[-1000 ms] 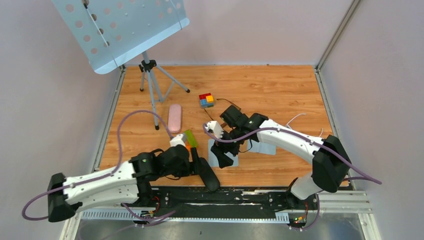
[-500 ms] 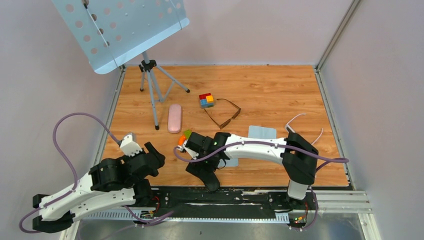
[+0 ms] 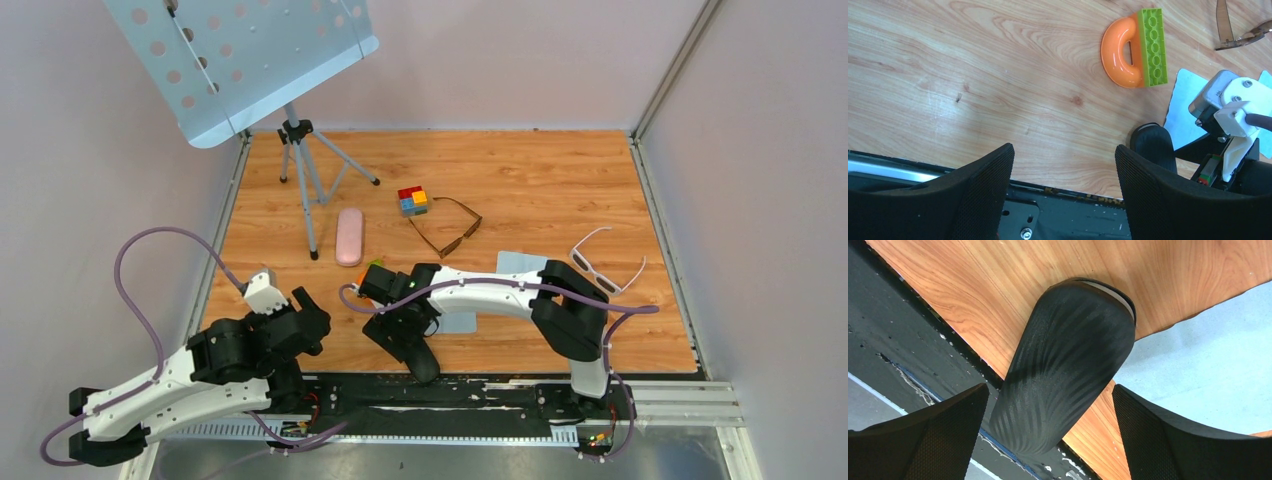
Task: Organize the sunglasses
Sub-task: Pick up the sunglasses case from the center of the board.
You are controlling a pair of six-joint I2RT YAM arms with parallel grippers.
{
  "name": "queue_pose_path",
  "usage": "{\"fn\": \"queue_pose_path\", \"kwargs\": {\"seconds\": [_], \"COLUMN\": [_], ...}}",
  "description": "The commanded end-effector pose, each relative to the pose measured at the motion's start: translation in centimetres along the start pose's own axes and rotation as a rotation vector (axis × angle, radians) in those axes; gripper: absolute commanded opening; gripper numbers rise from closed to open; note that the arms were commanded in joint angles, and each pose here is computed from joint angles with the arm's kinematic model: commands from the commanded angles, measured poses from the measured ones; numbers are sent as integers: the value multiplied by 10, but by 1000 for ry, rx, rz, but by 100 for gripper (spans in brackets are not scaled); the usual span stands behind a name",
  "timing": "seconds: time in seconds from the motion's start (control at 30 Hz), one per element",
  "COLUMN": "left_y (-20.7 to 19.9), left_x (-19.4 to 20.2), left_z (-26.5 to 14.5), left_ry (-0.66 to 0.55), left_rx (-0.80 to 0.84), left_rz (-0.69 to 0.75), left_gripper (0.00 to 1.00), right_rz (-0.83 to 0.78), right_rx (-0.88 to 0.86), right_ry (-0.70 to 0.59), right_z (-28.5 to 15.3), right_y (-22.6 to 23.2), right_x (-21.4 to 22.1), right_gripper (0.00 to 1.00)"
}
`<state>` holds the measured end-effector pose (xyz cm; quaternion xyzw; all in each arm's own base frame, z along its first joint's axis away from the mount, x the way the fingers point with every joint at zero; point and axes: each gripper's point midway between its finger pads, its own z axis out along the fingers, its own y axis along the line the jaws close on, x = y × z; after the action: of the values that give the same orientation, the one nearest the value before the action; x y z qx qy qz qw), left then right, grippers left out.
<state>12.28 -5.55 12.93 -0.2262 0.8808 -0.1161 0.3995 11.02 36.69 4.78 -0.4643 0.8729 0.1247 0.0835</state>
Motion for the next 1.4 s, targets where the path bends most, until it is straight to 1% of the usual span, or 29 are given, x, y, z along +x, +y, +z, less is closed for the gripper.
{"fn": "queue_pose_path", "kwargs": {"seconds": [0.0,0.1,0.17,0.2,0.5,0.7,0.77,0.8,0.87,1.0,1.03,1.13,1.17,1.3,1.37], "left_y": [-1,-1,-2,-1,-1,-1,-1,-2,-3,-7,-11,-30,-37,-77,-98], "left_x": [-1,1,1,1,2,4,4,4,5,6,7,8,7,0,-2], "left_z": [4,5,5,5,4,5,5,5,6,9,11,16,18,22,22], "left_ry": [-24,-20,-19,-19,-13,-9,-10,-10,-10,-18,-21,-41,-51,-116,-143], "left_rx": [15,23,29,28,35,37,39,40,43,56,70,135,157,268,331], "left_rz": [-11,-21,-25,-25,-24,-21,-21,-19,-17,-4,4,35,44,51,80], "left_gripper": [77,78,77,77,77,78,78,78,78,78,78,78,78,78,78], "right_rz": [32,34,38,40,39,53,57,56,49,20,10,16,35,112,143], "right_rx": [15,25,34,36,64,71,69,64,54,28,20,-22,-44,-212,-297], "right_ry": [37,49,52,53,66,63,60,57,49,1,-14,-63,-78,-132,-169], "right_z": [1,5,7,7,15,15,13,12,9,-8,-14,-36,-42,-63,-75], "right_y": [-1,-3,-4,-5,-10,-18,-21,-21,-21,-20,-20,-29,-34,-49,-60], "right_x": [4,8,9,9,7,3,2,1,-2,-11,-13,-18,-18,-18,-18], "right_gripper": [97,94,87,85,88,82,79,76,68,49,44,21,17,13,9]}}
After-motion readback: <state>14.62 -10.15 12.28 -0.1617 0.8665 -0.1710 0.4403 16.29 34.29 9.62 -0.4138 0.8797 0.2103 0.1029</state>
